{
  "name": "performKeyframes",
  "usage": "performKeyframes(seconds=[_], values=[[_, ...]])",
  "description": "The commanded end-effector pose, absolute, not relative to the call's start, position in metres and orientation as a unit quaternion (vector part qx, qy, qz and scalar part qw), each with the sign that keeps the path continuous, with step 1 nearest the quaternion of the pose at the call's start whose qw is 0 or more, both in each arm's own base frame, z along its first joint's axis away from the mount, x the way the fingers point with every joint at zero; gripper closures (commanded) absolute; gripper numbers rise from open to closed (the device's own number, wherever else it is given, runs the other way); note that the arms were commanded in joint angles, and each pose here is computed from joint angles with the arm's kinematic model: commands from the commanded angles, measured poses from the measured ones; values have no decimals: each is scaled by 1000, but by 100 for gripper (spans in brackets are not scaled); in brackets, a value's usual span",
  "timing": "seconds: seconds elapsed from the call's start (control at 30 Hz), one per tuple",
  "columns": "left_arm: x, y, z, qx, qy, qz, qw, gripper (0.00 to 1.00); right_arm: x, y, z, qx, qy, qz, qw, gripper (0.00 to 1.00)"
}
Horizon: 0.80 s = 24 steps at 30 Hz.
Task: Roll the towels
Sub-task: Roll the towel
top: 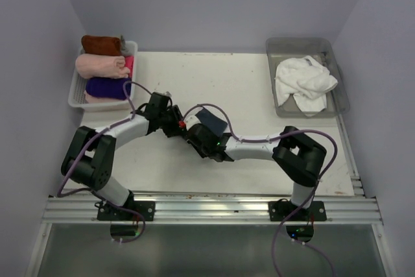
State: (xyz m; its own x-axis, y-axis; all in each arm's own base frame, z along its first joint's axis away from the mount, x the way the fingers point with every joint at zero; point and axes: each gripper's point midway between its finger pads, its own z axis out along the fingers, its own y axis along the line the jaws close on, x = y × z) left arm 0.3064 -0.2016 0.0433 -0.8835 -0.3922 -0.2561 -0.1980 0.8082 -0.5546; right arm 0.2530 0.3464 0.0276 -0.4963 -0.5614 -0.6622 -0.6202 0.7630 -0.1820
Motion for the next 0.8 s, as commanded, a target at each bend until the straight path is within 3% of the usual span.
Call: performKeyframes(seconds=[0.0, 0.2, 0.53, 0.77], values=[[318, -189, 76, -150, 925, -270, 221, 52, 246, 358, 47, -320, 867, 132, 359, 100], [325, -177, 105, -151, 917, -266, 256, 40, 236, 370, 67, -301, 866, 238, 322, 100], [307, -191, 87, -133, 913, -314, 225, 16, 237, 373, 77, -232, 866, 368, 248, 100], [304, -198, 71, -121, 916, -325, 204, 11, 242, 369, 67, -188, 865, 418, 204, 100]])
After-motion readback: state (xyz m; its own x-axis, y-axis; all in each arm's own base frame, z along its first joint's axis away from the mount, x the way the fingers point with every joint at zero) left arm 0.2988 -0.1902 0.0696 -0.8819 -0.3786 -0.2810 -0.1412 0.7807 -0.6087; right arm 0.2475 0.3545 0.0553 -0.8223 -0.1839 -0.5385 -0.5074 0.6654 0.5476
